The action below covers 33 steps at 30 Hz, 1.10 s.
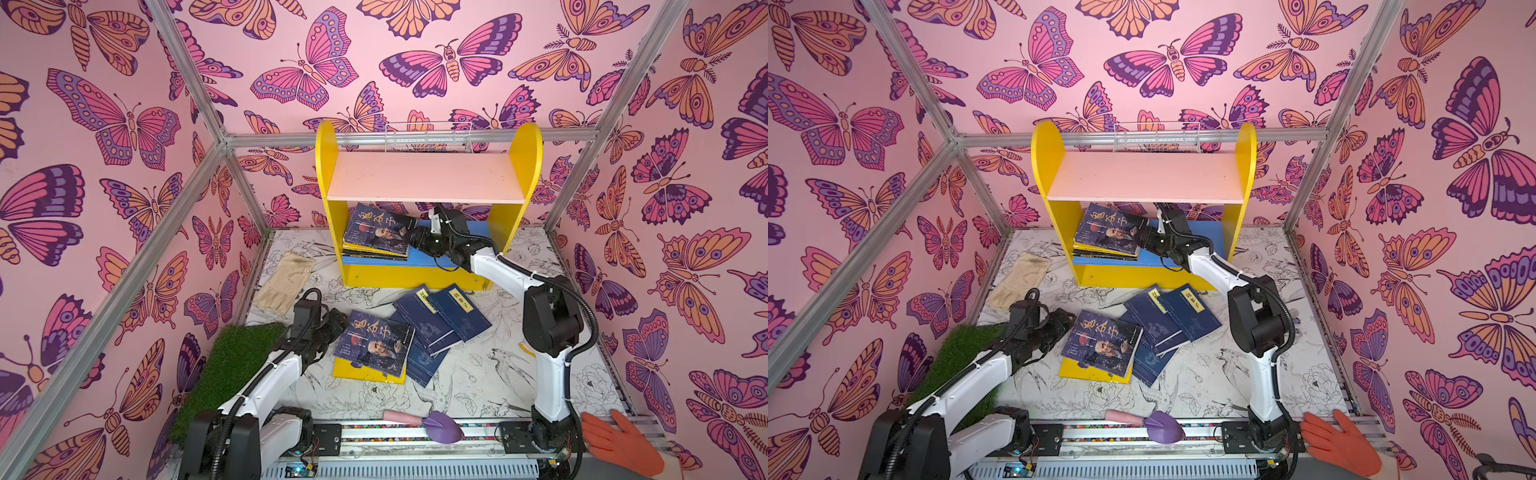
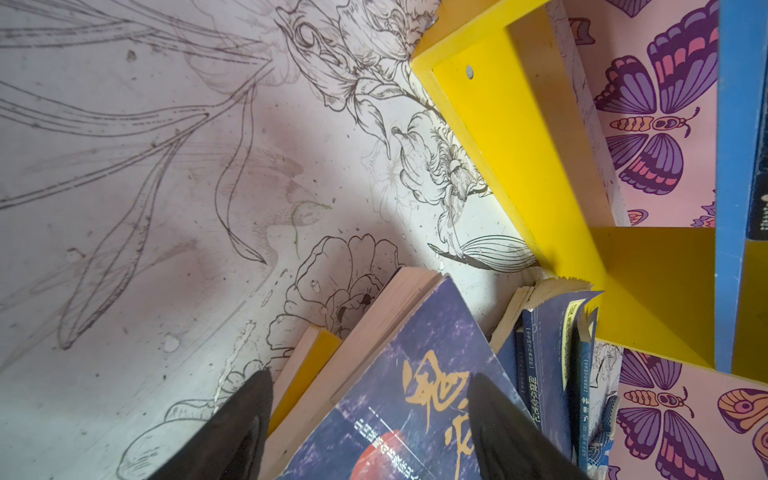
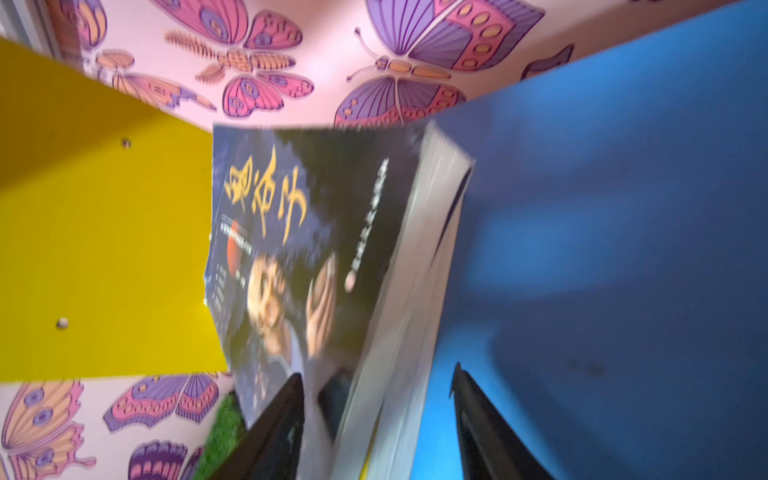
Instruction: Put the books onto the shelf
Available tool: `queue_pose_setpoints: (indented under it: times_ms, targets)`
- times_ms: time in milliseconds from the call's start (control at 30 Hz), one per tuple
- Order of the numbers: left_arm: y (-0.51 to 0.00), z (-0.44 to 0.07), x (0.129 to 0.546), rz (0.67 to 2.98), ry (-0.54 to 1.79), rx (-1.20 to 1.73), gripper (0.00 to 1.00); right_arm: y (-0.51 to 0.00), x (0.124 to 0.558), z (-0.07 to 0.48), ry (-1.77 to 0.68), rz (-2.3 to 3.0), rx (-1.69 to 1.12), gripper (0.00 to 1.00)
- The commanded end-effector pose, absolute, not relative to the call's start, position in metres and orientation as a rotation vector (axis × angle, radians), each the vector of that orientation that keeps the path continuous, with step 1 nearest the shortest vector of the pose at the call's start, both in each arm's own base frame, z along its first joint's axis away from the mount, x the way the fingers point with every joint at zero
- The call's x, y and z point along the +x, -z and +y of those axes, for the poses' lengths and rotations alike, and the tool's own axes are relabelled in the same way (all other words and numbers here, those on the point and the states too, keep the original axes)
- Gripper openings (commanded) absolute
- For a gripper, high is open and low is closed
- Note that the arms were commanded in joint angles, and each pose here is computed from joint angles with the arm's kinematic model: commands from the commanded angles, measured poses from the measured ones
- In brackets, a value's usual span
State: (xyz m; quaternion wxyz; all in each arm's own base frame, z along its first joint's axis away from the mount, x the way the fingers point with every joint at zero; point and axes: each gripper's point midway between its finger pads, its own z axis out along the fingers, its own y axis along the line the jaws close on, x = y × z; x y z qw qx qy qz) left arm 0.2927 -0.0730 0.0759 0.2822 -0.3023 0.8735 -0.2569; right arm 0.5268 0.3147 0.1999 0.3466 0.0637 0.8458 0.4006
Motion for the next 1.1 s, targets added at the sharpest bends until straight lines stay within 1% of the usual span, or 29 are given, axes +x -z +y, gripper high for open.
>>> queue_pose_setpoints:
  times_ms: [0,300,500,600,667,733,900,1067]
  targets:
    - [-0.081,-0.076,0.292,2.342,0.700,-0.781,0.76,-0.221,0.552,0.312,-1.054,2.092,0.228,0.58]
    - [-0.081,-0.077,0.293,2.343,0.704,-0.772,0.76,-0.212,0.580,0.322,-1.065,2.052,0.253,0.58]
    - [-0.080,-0.078,0.295,2.346,0.709,-0.768,0.76,-0.214,0.588,0.335,-1.111,2.023,0.171,0.57]
    - [-0.080,-0.078,0.295,2.350,0.709,-0.768,0.76,-0.212,0.584,0.347,-1.154,2.032,0.074,0.49]
    - [-0.079,-0.079,0.295,2.352,0.711,-0.769,0.76,-0.209,0.579,0.353,-1.175,2.050,0.018,0.40]
    - [-0.079,-0.079,0.295,2.355,0.711,-0.770,0.76,-0.204,0.573,0.357,-1.186,2.073,-0.038,0.35]
    - [-0.077,-0.080,0.295,2.361,0.716,-0.765,0.76,-0.198,0.566,0.359,-1.182,2.100,-0.103,0.28]
    - [-0.080,-0.081,0.296,2.357,0.723,-0.761,0.76,-0.208,0.560,0.367,-1.237,2.068,-0.171,0.28]
